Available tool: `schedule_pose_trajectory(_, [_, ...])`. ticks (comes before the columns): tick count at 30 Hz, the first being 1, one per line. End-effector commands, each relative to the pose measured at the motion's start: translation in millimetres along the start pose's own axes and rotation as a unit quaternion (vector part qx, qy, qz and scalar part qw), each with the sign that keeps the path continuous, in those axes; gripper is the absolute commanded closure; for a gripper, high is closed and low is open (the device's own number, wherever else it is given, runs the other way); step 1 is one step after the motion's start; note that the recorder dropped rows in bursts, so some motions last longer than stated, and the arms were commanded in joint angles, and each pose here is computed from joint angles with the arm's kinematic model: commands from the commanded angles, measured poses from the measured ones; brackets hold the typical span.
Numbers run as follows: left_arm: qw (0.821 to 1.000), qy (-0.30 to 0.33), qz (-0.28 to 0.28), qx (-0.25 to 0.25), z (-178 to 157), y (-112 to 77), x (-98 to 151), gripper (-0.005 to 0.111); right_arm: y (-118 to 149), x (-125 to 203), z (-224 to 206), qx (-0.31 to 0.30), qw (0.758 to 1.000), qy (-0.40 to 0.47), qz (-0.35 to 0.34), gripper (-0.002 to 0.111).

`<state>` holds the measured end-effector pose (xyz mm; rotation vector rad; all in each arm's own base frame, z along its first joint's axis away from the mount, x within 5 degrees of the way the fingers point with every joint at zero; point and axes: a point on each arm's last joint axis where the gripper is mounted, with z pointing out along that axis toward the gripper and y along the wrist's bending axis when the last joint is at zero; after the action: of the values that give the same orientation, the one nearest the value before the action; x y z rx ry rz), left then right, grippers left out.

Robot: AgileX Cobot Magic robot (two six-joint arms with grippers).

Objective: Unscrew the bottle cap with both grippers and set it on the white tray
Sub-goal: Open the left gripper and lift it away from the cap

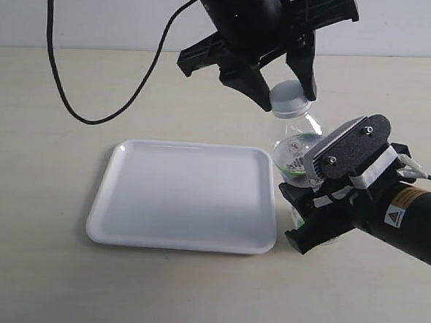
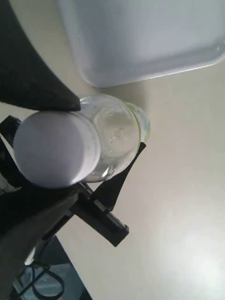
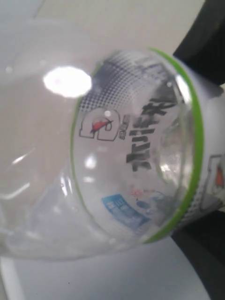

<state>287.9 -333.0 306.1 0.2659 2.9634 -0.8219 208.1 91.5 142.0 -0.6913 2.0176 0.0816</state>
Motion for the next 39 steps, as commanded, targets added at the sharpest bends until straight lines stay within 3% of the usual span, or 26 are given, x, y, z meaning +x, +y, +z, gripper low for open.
schedule_pose_trajectory(1, [0.998, -0.006, -0.067, 0.006, 4.7, -8.1, 4.1, 0.107, -2.2, -18.8, -0.8, 0.011, 0.997, -0.080, -0.018, 0.108])
schedule_pose_trajectory(10, [0.992, -0.027, -0.121, -0.024, 4.5, -2.1, 1.0, 0.107, -2.2, -18.8, -0.8, 0.011, 0.997, -0.080, -0.017, 0.108])
schedule_pose_trajectory(16, [0.992, -0.036, -0.119, -0.031, 4.3, -0.7, -0.6, 0.104, -2.2, -18.8, -0.8, 0.010, 0.997, -0.080, -0.008, 0.108])
schedule_pose_trajectory(18, [0.992, -0.036, -0.117, -0.030, 4.3, -0.8, -0.5, 0.096, -1.9, -18.9, -0.8, 0.008, 0.997, -0.080, -0.008, 0.108])
schedule_pose_trajectory(21, [0.993, -0.029, -0.111, -0.028, 4.4, -1.4, 0.6, 0.073, -1.0, -18.9, -0.8, 0.003, 0.997, -0.080, -0.015, 0.108])
schedule_pose_trajectory(25, [0.997, -0.021, -0.068, -0.021, 4.6, -3.0, 1.8, 0.025, -0.4, -18.6, -0.8, 0.001, 0.997, -0.079, -0.018, 0.108])
schedule_pose_trajectory(27, [0.999, -0.018, -0.044, -0.018, 4.6, -3.7, 2.1, 0.012, -0.4, -18.4, -0.7, 0.000, 0.997, -0.078, -0.017, 0.108])
schedule_pose_trajectory(31, [1.000, -0.011, 0.023, -0.003, 1.5, -4.1, 1.7, 0.011, -0.5, -18.3, -0.7, 0.001, 0.997, -0.077, -0.015, 0.108])
schedule_pose_trajectory(36, [0.992, 0.008, 0.110, 0.055, -17.0, -10.6, -0.3, 0.011, -0.3, -17.2, -0.6, 0.000, 0.997, -0.071, -0.015, 0.108])
schedule_pose_trajectory(39, [0.984, -0.019, 0.163, 0.064, -32.4, -12.8, -6.8, 0.011, -0.1, -16.4, -0.4, -0.002, 0.998, -0.066, -0.008, 0.108])
